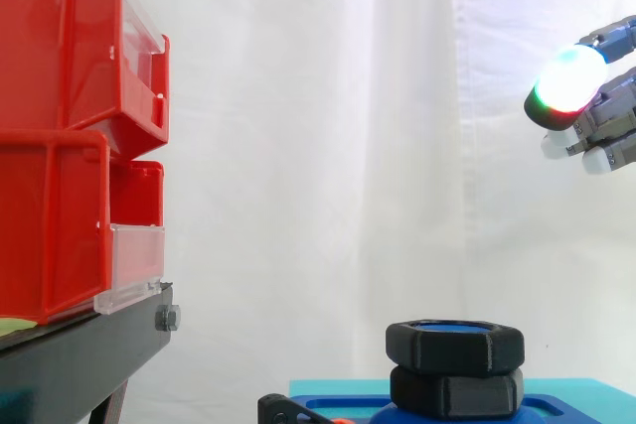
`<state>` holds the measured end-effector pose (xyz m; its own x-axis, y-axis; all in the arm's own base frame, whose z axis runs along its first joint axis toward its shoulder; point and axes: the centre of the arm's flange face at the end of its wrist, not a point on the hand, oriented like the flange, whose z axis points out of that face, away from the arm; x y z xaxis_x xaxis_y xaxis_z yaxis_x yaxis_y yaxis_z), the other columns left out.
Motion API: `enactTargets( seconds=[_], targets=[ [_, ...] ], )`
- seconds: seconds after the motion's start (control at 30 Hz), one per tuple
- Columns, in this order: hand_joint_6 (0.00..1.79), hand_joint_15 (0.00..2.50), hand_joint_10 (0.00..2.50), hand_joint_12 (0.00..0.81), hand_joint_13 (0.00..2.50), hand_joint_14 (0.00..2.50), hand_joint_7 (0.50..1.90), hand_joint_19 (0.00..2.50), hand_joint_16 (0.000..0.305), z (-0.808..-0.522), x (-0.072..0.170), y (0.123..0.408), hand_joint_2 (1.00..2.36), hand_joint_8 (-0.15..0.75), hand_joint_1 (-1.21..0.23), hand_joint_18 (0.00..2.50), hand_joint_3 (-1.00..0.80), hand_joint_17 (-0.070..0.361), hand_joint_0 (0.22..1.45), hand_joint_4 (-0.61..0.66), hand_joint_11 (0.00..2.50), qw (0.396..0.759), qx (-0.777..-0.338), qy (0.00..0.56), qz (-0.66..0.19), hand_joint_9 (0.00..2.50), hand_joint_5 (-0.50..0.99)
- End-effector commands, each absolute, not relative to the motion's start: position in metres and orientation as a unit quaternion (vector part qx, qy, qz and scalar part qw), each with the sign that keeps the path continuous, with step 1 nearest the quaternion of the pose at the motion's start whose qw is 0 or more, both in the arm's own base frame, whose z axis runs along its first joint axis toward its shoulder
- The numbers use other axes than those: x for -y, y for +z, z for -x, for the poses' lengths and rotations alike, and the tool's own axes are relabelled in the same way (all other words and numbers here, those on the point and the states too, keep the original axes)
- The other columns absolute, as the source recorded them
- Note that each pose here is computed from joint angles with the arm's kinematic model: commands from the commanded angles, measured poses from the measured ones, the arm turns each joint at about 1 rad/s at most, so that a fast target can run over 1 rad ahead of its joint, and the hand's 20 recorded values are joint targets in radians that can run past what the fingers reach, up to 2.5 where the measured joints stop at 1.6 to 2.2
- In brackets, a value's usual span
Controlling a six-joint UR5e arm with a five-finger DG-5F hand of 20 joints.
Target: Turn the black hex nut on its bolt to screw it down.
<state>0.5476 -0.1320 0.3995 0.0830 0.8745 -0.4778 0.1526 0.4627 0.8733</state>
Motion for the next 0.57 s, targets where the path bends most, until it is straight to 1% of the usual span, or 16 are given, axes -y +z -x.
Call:
enactTargets(
  seconds=[0.0,0.07,0.17,0.23,0.3,0.47,0.5,0.53],
  targets=[
    [0.5,0.0,0.0,0.386,0.0,0.0,0.63,0.21,0.061,-0.5476,0.132,0.3995,1.0,0.314,-0.42,0.0,-0.5,0.137,0.48,0.08,0.11,0.602,-0.607,0.3,-0.423,0.27,-0.3],
    [0.5,0.0,0.0,0.396,0.0,0.0,0.64,0.19,0.063,-0.5476,0.132,0.3995,1.0,0.331,-0.42,0.0,-0.5,0.142,0.48,0.1,0.16,0.602,-0.607,0.3,-0.423,0.25,-0.3],
    [0.5,0.0,0.0,0.395,0.0,0.0,0.65,0.2,0.064,-0.5476,0.132,0.3995,1.0,0.313,-0.43,0.0,-0.5,0.143,0.48,0.11,0.17,0.602,-0.607,0.3,-0.423,0.21,-0.3],
    [0.5,0.0,0.0,0.393,0.0,0.0,0.67,0.18,0.063,-0.5476,0.132,0.3995,1.0,0.268,-0.44,0.0,-0.5,0.142,0.48,0.11,0.23,0.602,-0.607,0.3,-0.423,0.26,-0.3],
    [0.5,0.0,0.01,0.39,0.0,0.0,0.68,0.19,0.063,-0.5476,0.132,0.3995,1.0,0.256,-0.44,0.0,-0.5,0.143,0.48,0.13,0.25,0.602,-0.607,0.3,-0.423,0.28,-0.3],
    [0.5,0.0,0.0,0.389,0.0,0.0,0.67,0.17,0.064,-0.5476,0.132,0.3995,1.0,0.228,-0.46,0.0,-0.5,0.144,0.48,0.13,0.13,0.602,-0.607,0.3,-0.423,0.33,-0.29],
    [0.5,0.0,0.0,0.388,0.0,0.0,0.67,0.17,0.064,-0.5476,0.132,0.3995,1.0,0.229,-0.46,0.0,-0.5,0.143,0.48,0.13,0.16,0.602,-0.607,0.3,-0.423,0.32,-0.29],
    [0.5,0.0,0.01,0.384,0.0,0.0,0.68,0.19,0.063,-0.5476,0.132,0.3995,1.0,0.235,-0.44,0.0,-0.5,0.141,0.48,0.12,0.26,0.602,-0.607,0.3,-0.423,0.27,-0.3]
  ],
)
